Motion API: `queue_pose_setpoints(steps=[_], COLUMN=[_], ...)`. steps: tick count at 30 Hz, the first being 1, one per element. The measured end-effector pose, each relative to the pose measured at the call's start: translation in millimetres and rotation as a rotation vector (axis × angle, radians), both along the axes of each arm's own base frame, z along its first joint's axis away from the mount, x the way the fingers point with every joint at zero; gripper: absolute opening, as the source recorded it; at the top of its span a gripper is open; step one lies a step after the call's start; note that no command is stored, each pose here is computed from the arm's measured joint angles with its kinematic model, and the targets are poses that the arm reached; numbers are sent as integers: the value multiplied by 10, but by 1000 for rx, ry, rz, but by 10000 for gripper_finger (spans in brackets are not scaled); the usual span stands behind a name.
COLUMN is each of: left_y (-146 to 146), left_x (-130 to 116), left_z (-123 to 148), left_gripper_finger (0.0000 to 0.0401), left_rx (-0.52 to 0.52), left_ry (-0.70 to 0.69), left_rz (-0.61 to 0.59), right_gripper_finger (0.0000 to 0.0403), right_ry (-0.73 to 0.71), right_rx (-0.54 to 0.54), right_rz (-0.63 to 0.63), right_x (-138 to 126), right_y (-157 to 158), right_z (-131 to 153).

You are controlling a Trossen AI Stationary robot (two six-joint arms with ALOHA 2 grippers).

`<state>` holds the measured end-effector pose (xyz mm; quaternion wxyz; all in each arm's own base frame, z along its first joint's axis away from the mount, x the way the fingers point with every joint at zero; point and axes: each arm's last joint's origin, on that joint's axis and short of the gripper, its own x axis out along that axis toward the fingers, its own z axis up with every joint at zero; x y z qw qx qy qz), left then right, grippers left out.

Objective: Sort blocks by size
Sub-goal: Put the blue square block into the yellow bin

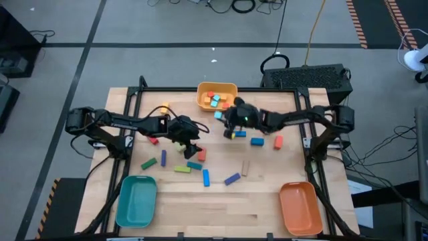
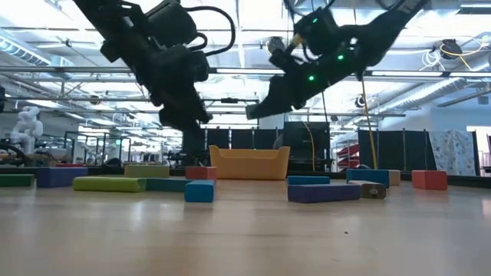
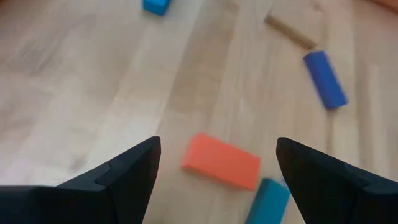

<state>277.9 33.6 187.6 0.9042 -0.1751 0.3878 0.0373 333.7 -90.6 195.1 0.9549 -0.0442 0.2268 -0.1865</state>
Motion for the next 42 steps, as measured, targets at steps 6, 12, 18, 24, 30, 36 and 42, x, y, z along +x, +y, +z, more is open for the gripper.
queue_pose_setpoints(steps=[6,12,18,24,30,36,42], left_y=[5,10,23,26,50,72,80], left_x=[-27,-66,-166,-209,-248,-261,-274], left_z=[-4,-13,-88,-115,-173,-187,-192], left_gripper_finger=[320,320,320,320,320,320,320], left_rx=[25,75,133,165,193,203,234], left_ry=[26,66,203,257,274,281,299], left_rz=[13,8,51,63,77,94,117], right_gripper_finger=[123,123,123,123,127,148,193], right_ry=[80,142,230,234,277,278,270], right_rx=[102,155,232,242,284,288,285], right_rz=[-75,-101,-110,-146,-160,-149,-144], right_x=[83,288,451,511,467,460,460], right_y=[-407,-744,-1040,-1265,-1382,-1408,-1418], right_z=[102,255,59,-144,-351,-380,-374])
